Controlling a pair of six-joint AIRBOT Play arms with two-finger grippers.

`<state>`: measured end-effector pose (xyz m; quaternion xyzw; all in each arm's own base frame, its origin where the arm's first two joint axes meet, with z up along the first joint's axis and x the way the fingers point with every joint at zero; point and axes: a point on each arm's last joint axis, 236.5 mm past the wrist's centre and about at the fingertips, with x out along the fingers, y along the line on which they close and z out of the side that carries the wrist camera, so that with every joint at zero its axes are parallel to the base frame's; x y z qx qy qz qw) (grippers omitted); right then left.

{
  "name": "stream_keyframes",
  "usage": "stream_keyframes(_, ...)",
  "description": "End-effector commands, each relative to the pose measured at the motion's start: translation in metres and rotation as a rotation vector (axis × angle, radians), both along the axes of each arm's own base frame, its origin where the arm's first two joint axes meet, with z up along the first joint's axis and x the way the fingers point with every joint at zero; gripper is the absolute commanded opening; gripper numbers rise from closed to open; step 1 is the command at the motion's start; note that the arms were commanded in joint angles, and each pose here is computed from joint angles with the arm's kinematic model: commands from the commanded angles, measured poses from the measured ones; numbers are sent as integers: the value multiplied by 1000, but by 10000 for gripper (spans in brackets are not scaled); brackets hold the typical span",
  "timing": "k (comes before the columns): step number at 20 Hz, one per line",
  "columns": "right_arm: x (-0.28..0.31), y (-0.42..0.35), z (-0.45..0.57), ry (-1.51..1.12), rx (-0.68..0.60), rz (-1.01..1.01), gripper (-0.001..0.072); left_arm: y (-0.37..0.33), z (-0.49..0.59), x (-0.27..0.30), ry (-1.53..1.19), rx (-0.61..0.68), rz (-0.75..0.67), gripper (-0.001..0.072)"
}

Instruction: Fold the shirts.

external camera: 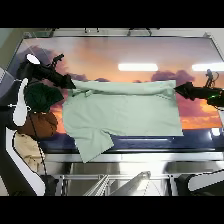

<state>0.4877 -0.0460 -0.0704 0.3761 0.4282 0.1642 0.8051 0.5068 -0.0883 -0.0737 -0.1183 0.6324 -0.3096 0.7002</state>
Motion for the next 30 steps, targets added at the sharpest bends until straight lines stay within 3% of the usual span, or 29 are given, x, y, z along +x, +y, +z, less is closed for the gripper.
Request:
stream_keyframes(1,-23,-9,7,53,33,31,260,3,17,-29,154,-15,-8,330)
stream_keyframes(4,-56,-27,35,99,70,53,260,18,46,-39,208,-21,66,329)
stream_keyframes(9,-166,-42,-2,407,-71,146,260,32,68,-108,325,-41,132,328)
stream_keyframes(10,-173,-42,-11,422,-77,129,290,31,66,-128,348,-46,159,328)
stream_keyframes(11,-181,-38,-20,443,-66,124,419,30,62,-147,361,-48,179,328)
stream_keyframes(12,-187,-31,-27,464,-49,130,439,28,57,-169,379,-50,200,328)
stream_keyframes(20,-187,48,-62,517,6,317,433,2,9,-300,511,-44,324,329)
stream_keyframes(21,-183,57,-62,506,14,325,405,-1,3,-308,510,-36,331,329)
stream_keyframes(22,-178,65,-60,484,25,339,312,-3,-4,-313,501,-24,341,330)
stream_keyframes(30,-167,79,-48,440,92,333,305,-20,-63,-269,409,83,330,329)
